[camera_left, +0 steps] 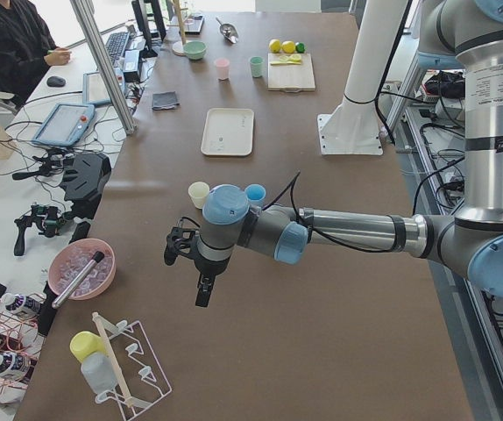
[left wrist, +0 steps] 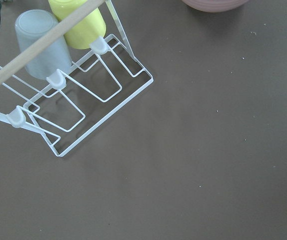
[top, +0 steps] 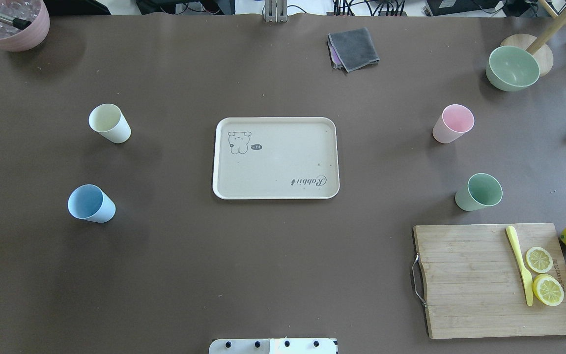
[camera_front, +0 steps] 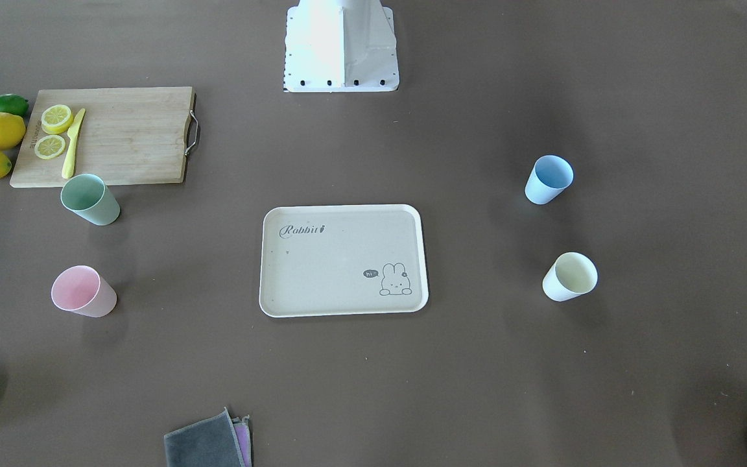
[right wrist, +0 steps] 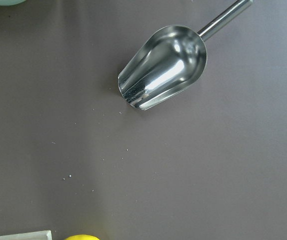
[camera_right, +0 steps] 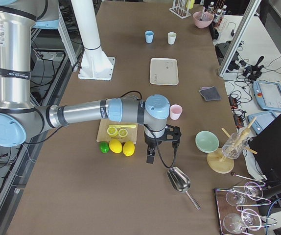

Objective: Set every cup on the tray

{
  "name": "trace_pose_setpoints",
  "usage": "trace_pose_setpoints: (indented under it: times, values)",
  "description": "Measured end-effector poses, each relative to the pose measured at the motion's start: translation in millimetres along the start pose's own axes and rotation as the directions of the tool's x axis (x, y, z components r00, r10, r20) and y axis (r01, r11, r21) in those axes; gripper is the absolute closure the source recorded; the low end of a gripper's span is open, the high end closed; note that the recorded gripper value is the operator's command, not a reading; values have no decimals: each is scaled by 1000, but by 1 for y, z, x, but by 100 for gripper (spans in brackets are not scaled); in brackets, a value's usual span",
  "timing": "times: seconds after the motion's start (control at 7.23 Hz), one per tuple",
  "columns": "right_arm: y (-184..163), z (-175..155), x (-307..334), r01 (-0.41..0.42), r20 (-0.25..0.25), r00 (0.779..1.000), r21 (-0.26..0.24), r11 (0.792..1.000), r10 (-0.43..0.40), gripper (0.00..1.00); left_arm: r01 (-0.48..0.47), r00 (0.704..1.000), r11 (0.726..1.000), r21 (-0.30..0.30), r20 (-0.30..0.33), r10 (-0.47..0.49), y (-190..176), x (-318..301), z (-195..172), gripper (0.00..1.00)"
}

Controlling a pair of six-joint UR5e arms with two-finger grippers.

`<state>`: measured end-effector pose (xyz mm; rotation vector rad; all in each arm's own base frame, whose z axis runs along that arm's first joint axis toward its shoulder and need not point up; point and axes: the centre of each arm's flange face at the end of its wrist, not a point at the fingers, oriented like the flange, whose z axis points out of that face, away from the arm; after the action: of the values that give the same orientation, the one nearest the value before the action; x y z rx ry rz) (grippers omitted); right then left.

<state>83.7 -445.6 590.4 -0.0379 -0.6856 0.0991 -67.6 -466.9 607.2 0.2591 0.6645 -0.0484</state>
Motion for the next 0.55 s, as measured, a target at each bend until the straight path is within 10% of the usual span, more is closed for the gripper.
trace_pose_setpoints:
  times: [0.55]
  values:
    - [0,0,0,0,0,1000,0,1000,0,0,-1,1000,1000,-8,-7,0,2,1,3,2]
